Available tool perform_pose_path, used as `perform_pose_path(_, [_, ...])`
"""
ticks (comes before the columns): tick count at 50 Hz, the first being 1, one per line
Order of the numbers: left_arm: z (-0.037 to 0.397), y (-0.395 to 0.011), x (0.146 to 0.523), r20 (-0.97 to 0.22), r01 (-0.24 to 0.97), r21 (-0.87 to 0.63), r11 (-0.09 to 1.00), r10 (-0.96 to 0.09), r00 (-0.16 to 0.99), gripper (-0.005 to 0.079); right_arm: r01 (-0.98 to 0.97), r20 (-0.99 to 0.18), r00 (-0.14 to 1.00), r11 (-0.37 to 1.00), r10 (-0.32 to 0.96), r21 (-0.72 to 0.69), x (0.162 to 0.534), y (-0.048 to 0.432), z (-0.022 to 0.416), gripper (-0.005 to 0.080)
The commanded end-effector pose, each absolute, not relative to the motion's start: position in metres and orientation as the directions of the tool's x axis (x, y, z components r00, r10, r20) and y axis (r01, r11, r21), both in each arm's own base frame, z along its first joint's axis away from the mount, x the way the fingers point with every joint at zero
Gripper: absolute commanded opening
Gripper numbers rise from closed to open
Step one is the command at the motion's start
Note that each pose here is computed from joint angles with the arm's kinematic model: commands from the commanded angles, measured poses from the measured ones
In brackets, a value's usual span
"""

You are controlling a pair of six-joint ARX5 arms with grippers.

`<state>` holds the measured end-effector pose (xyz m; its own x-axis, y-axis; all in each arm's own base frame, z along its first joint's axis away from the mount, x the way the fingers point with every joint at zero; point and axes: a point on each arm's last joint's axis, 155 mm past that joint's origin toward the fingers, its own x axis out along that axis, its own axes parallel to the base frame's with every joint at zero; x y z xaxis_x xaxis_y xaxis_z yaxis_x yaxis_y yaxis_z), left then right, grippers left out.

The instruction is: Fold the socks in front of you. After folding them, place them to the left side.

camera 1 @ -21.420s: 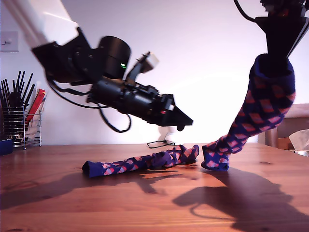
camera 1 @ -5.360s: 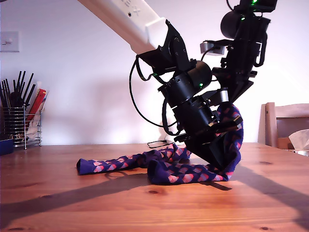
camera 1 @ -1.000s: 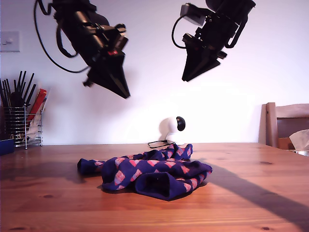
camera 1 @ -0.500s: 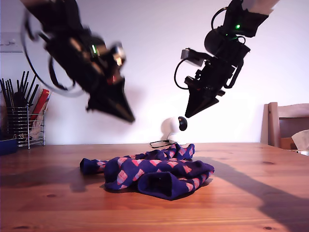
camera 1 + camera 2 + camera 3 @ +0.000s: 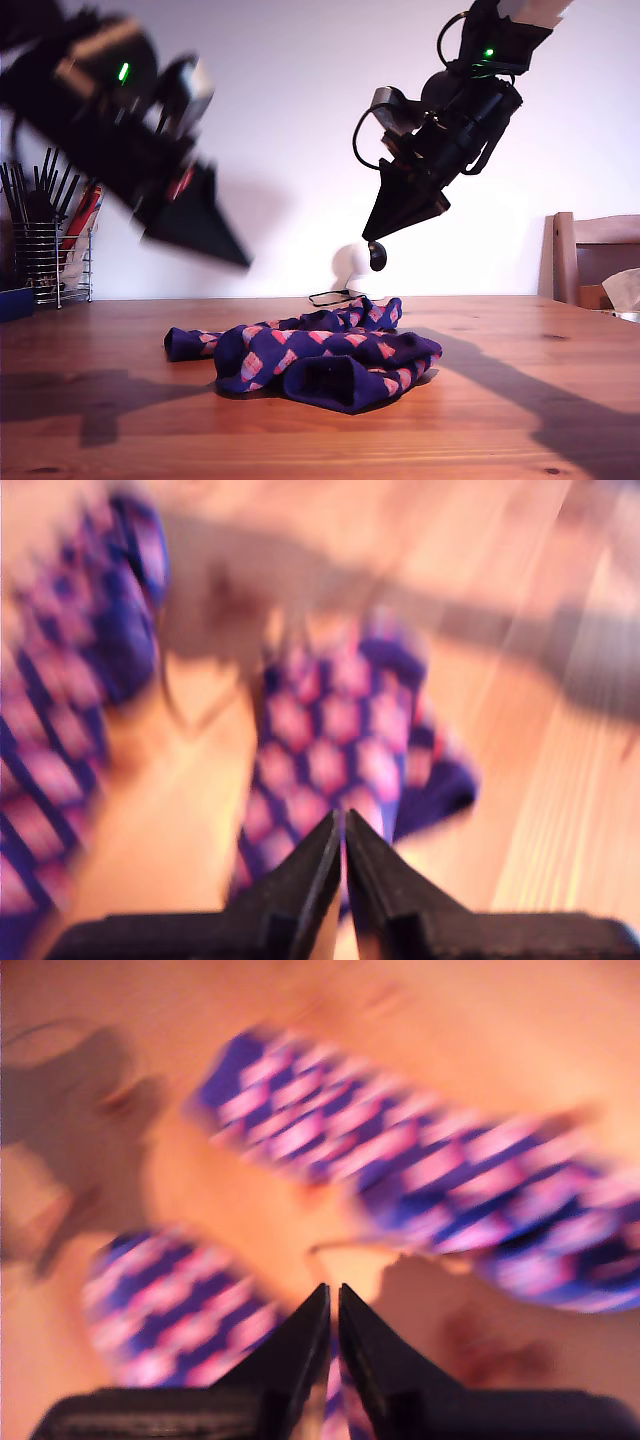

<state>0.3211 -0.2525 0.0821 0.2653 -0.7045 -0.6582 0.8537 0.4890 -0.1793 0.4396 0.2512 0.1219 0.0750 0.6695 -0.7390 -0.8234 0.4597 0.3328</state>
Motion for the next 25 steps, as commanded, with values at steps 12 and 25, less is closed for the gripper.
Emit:
perform_pose_path(12, [0.064,-0.258,0.322,-0.615,0.875,-0.077,0.478,-0.713,0.335,-0.0023,-0.812,-0.764,-0.103,0.39,0.637,0.435,0.399,0.272,0.078,-0.0013])
perform_pose_path(25, [0.06,-0.259,0.316,-0.631,0.894,-0.053,0.444,-0.709,0.314,0.0254,-0.808,-0.768,-0.102,0.398,0.632,0.434,0.4,0.27,0.076,-0.0013])
